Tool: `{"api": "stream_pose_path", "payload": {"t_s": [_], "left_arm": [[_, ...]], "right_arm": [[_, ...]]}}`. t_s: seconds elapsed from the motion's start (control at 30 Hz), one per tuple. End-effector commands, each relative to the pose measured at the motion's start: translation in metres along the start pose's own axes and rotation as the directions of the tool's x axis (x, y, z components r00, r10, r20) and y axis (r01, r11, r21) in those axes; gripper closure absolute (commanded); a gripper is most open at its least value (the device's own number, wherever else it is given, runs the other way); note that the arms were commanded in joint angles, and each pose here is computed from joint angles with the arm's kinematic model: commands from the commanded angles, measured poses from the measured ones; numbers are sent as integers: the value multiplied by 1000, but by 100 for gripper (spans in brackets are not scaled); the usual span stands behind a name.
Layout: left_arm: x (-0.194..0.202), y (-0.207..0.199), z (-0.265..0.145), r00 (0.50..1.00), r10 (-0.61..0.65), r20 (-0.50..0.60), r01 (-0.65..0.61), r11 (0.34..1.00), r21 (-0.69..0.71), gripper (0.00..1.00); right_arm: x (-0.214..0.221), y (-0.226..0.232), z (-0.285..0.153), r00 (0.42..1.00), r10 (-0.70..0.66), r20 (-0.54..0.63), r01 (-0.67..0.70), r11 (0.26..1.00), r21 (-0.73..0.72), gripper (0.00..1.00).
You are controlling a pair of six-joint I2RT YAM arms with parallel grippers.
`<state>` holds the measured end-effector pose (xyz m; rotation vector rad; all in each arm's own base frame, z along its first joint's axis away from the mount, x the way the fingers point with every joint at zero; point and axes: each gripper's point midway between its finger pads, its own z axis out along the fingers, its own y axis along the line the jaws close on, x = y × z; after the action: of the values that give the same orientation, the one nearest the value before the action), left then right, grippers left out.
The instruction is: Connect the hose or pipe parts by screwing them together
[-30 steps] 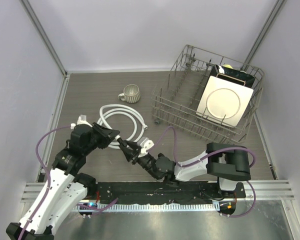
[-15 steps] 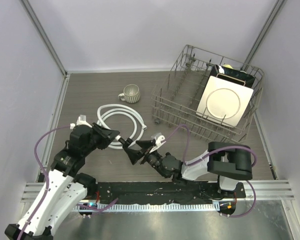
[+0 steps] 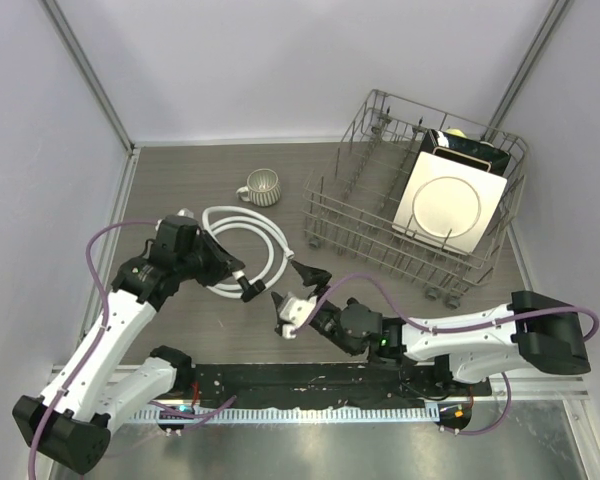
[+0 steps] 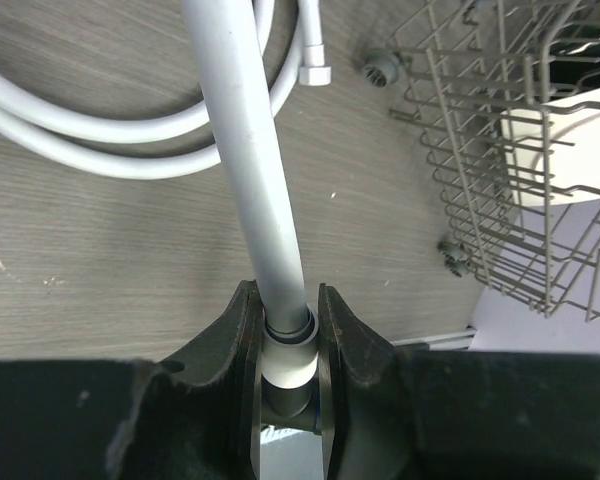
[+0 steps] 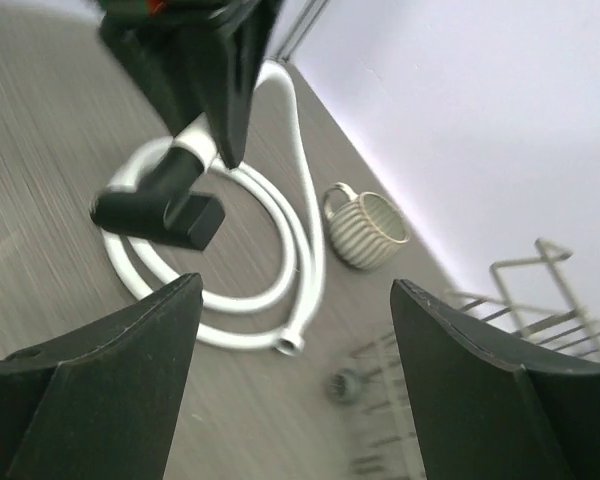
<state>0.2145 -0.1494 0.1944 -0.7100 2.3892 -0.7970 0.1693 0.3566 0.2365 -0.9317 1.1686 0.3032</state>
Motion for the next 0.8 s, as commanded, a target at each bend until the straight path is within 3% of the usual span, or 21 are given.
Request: {"api": "stream_pose_path", "payload": {"t_s": [0.0,0.07,0.2,0.37,0.57,0.63,0.73,0.77], "left_arm": [[1,-13,-13,998,49,-24,-48,998,39,100],[3,-13,-10,998,44,-44,-42,999,34,100],[7,-13,-8,997,32,-72,-30,999,29,100],[10,-9,-3,996,17,-82,-15,1000,25,100],[13,-12,-1,995,-1,-98,5,999,39,100],[14,-12,-1,995,-1,-102,5,999,40,100],[13,-13,-2,995,-7,-97,11,999,45,100],[13,-14,-2,996,-12,-94,17,999,51,100]], "right_arm": [[-2,5,2,835,-551,4,548,829,-112,18],[-9,14,5,767,-639,48,639,755,-147,18],[-17,33,14,685,-722,100,723,657,-215,19],[-15,52,32,595,-797,109,796,563,-224,20],[-3,72,49,526,-848,74,833,495,-246,23],[-2,71,52,530,-847,54,831,505,-235,25],[-6,69,56,594,-804,19,792,581,-187,49],[-11,66,58,653,-757,3,749,645,-149,62]]}}
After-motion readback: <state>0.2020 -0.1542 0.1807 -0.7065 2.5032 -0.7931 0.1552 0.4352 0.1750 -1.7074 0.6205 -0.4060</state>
